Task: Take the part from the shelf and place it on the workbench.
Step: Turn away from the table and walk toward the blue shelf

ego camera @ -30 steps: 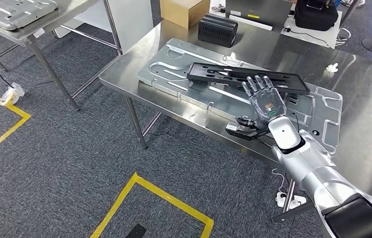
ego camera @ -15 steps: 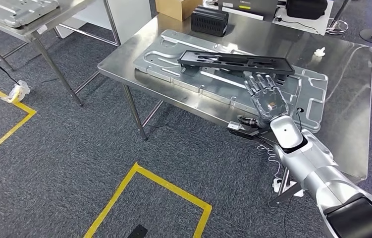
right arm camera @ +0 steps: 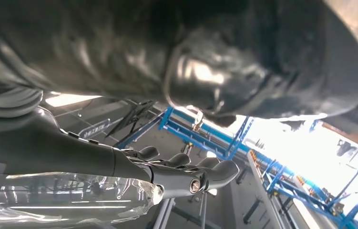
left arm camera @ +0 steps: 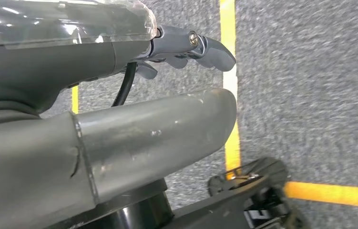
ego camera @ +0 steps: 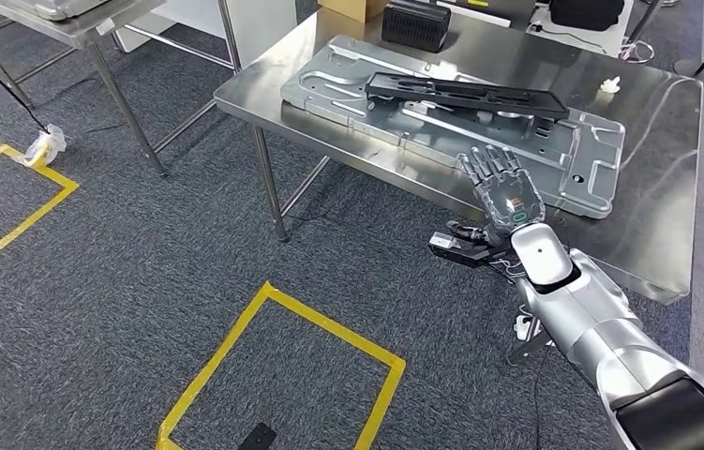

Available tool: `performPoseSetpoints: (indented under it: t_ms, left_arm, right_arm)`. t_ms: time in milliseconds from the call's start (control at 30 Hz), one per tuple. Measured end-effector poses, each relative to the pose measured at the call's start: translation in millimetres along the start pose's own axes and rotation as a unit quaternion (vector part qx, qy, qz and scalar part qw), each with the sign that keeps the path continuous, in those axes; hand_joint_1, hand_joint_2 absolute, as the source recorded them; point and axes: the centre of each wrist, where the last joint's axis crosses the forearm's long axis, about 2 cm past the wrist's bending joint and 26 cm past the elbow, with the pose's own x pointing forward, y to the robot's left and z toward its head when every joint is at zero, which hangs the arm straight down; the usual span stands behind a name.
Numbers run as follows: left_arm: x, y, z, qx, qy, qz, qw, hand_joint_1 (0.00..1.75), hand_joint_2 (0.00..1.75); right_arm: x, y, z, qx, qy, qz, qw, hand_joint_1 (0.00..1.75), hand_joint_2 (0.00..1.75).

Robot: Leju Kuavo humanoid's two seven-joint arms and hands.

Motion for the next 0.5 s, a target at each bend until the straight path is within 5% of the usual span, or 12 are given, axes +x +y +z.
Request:
performPoseSetpoints:
  t_ms: [500]
  left_arm:
    - [-1.4, -0.4, 0.3, 0.0, -0.001, -0.003, 1.0, 0.0, 0.0]
  right_arm:
    - [-2.5, 2.6, 2.6, 0.001, 0.008, -0.009, 1.0, 0.0, 0.0]
